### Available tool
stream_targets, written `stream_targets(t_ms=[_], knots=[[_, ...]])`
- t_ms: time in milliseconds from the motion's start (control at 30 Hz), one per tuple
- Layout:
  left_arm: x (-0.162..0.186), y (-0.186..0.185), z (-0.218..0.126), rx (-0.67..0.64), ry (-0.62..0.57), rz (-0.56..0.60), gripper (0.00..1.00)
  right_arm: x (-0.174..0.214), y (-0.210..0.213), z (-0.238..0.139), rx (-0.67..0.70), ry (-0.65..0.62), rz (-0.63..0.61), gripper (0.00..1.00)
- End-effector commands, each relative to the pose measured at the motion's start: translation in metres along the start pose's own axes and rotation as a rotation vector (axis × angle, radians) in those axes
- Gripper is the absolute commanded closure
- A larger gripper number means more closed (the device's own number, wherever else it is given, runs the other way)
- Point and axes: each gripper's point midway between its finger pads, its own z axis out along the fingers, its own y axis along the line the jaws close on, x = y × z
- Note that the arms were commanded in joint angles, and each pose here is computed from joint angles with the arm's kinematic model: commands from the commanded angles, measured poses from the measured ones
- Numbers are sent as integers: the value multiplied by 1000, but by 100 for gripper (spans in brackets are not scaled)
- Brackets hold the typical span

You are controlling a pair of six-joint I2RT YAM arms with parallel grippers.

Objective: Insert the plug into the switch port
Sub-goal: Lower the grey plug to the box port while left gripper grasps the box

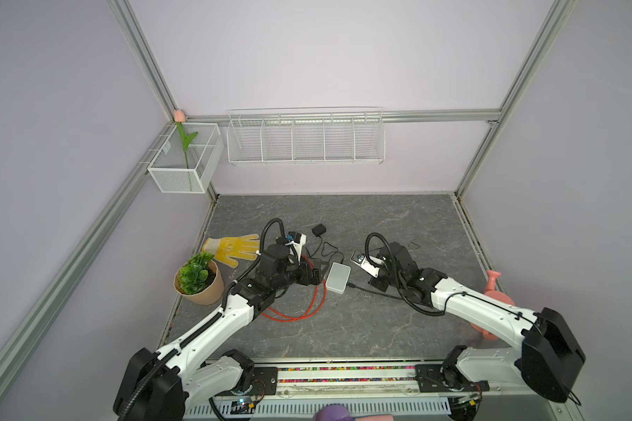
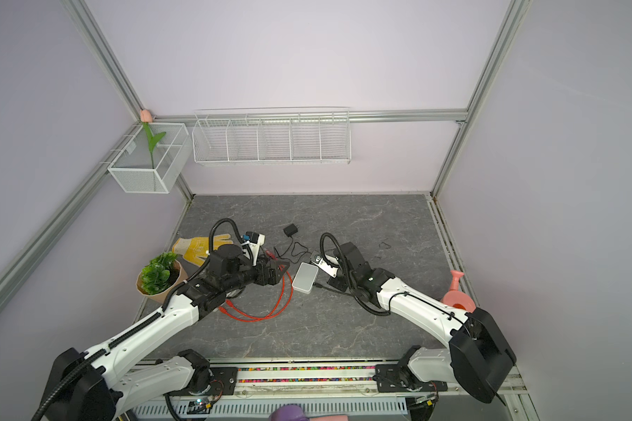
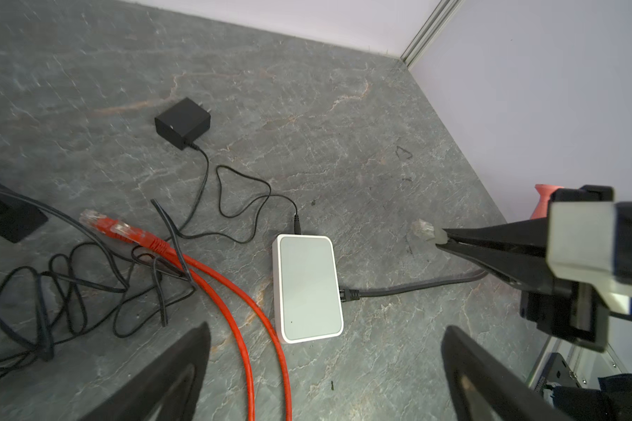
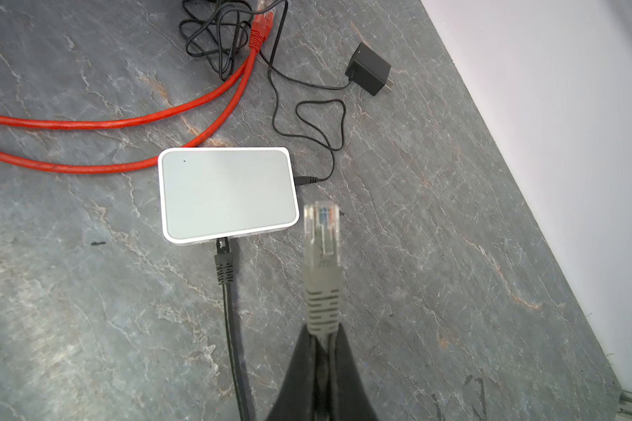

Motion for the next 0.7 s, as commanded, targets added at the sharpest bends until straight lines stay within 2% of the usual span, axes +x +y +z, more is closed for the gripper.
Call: stream_targets(t_ms=[0, 167, 300, 433, 667], knots=[[13, 9, 16, 16, 56, -56, 0, 4, 4, 10, -12, -1, 13, 94], [15, 19, 39, 36, 99, -103, 1, 14, 8, 25, -27, 50, -3, 94], [21, 17, 58, 62, 193, -96, 2, 22, 13, 36, -53, 100, -15, 94], [30, 10, 82, 135, 296, -119, 11, 43, 13, 49, -56, 220, -35, 94], [36, 21, 108, 104, 349, -131, 19, 55, 23, 60, -104, 247, -25, 94]])
